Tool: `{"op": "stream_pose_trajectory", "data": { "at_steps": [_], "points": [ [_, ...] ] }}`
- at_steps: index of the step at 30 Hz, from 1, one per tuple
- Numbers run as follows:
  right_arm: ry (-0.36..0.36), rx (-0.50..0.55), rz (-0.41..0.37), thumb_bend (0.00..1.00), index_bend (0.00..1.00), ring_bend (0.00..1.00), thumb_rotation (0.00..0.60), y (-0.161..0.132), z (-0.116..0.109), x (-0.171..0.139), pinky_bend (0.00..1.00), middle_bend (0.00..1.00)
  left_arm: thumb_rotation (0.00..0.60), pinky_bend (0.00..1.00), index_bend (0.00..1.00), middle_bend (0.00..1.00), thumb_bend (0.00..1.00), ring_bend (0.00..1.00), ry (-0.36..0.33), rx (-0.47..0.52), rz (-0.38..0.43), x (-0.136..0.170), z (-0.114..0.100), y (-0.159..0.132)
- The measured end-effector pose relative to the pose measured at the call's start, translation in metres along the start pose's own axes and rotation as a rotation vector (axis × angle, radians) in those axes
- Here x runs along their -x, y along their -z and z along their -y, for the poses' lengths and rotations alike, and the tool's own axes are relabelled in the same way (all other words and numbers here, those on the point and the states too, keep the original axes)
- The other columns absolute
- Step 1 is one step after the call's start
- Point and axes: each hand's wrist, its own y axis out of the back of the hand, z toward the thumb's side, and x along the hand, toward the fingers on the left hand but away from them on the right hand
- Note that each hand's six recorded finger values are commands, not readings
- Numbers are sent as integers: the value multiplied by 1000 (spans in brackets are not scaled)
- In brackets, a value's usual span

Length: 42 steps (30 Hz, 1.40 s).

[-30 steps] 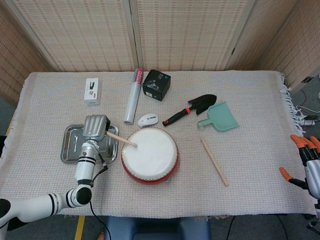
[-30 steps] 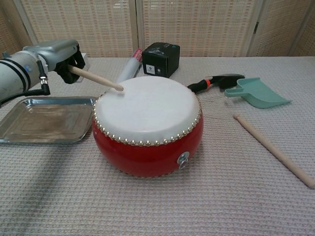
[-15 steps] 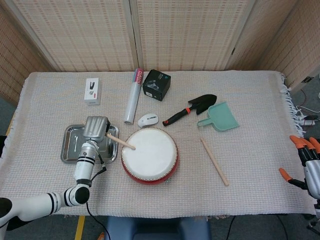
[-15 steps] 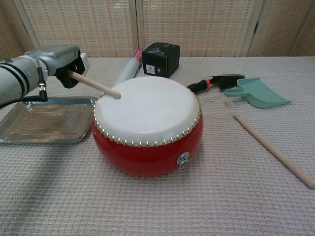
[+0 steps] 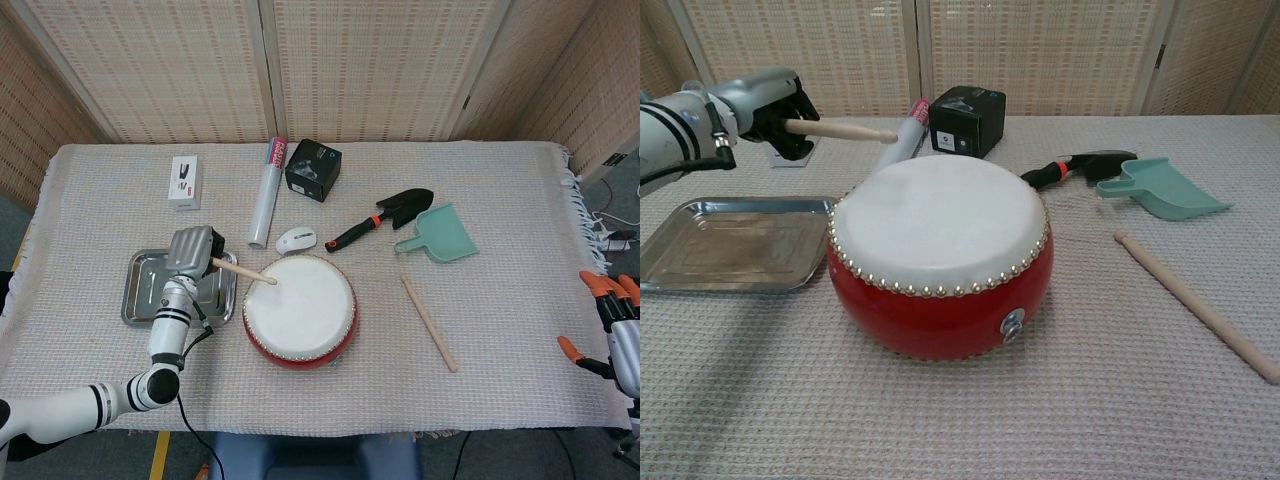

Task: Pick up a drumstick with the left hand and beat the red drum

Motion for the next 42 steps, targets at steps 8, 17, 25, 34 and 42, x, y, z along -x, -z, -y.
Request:
{"op": "stream_pose_trajectory", "data": {
  "at_steps": [8, 17, 25, 34, 42],
  "points": [
    [2, -2, 4, 242, 47, 0, 600, 1, -1, 0, 47, 105, 600, 1000, 962, 1000, 623, 980, -27, -363, -3, -4, 24, 11],
    [2, 0, 6, 242, 46, 0, 600, 2, 0, 0, 47, 105, 600, 1000, 961, 1000, 622, 981, -43, 46, -33, -5, -8, 2],
    [-2, 2, 8, 242, 47, 0, 600, 3, 1, 0, 46, 105, 600, 1000, 961, 1000, 623, 973, 0, -74, -44, -5, 8, 12],
    [1, -1, 10, 241, 47, 0, 600, 3, 0, -1, 47, 105, 600, 1000, 962, 1000, 624, 972, 2, -127, -33, -4, 22, 11],
    [-3, 2, 8, 241, 47, 0, 600, 2, 1, 0, 47, 105, 600, 1000, 961, 1000, 623, 972, 34, 147, -24, 0, -5, 1]
  ]
}}
